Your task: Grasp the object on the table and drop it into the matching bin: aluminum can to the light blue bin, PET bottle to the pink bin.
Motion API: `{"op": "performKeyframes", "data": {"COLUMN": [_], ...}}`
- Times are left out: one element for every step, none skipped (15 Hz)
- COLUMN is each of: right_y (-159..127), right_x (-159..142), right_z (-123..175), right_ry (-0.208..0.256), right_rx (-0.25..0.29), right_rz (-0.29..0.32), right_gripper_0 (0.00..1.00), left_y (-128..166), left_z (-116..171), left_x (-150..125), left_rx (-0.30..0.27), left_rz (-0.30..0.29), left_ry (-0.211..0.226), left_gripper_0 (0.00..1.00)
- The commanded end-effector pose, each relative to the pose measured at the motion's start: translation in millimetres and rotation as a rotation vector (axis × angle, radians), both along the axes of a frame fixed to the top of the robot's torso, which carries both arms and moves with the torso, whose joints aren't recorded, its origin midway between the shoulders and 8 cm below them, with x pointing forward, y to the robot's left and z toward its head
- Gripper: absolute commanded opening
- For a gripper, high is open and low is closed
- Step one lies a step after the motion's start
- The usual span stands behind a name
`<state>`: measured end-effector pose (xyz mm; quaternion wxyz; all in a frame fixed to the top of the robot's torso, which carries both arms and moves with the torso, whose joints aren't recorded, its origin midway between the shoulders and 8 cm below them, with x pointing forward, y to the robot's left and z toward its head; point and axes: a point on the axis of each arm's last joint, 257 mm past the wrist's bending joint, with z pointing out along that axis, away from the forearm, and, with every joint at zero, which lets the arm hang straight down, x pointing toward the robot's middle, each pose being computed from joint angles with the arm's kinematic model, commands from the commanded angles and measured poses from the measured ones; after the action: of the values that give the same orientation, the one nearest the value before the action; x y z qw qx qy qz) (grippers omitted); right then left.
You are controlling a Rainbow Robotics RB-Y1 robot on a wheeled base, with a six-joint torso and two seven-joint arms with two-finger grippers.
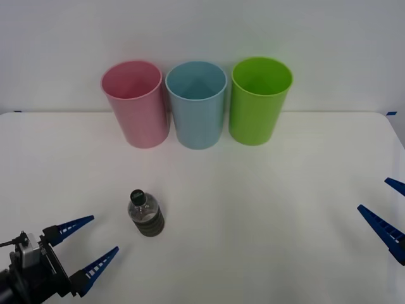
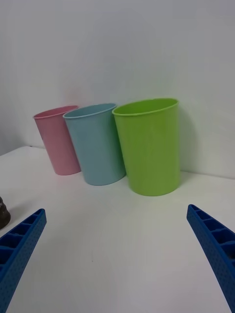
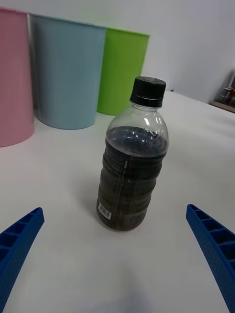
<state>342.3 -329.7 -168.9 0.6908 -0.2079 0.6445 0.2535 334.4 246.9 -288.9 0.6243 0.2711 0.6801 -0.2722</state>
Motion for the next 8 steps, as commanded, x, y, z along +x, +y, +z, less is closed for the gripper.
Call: {"op": "performKeyframes", "data": {"right_y": [0.0,0.0,0.0,0.0,0.0,0.0,0.0,0.0], "right_x": [0.0,0.0,0.0,0.0,0.0,0.0,0.0,0.0], "right_z": [0.0,0.0,0.0,0.0,0.0,0.0,0.0,0.0], "right_ry": [0.000,0.000,0.000,0.000,0.000,0.000,0.000,0.000], "right_rx": [0.000,0.000,0.000,0.000,0.000,0.000,0.000,0.000], "right_rz": [0.000,0.000,0.000,0.000,0.000,0.000,0.000,0.000], "right_gripper_0": [1.00,1.00,1.00,1.00,1.00,1.00,1.00,1.00], "left_y": [-13.0,-19.3,-21.7,-26.8,-31.7,-35.1,-40.4,-43.1], "left_z": [-4.5,-4.1,-4.3,-4.4,-5.7,-6.4,-6.5,-7.2], "left_x": [6.0,9.0,11.1,14.2,16.9,19.9,22.8,24.9], "left_rx": [0.007,0.007,0.005,0.002,0.014,0.020,0.026,0.032], "left_rz": [-0.008,-0.016,-0.015,-0.012,-0.017,-0.014,-0.016,-0.014], "left_ry": [-0.002,-0.008,-0.009,-0.015,-0.023,-0.030,-0.039,-0.045], "left_gripper_0": [1.00,1.00,1.00,1.00,1.00,1.00,1.00,1.00]}}
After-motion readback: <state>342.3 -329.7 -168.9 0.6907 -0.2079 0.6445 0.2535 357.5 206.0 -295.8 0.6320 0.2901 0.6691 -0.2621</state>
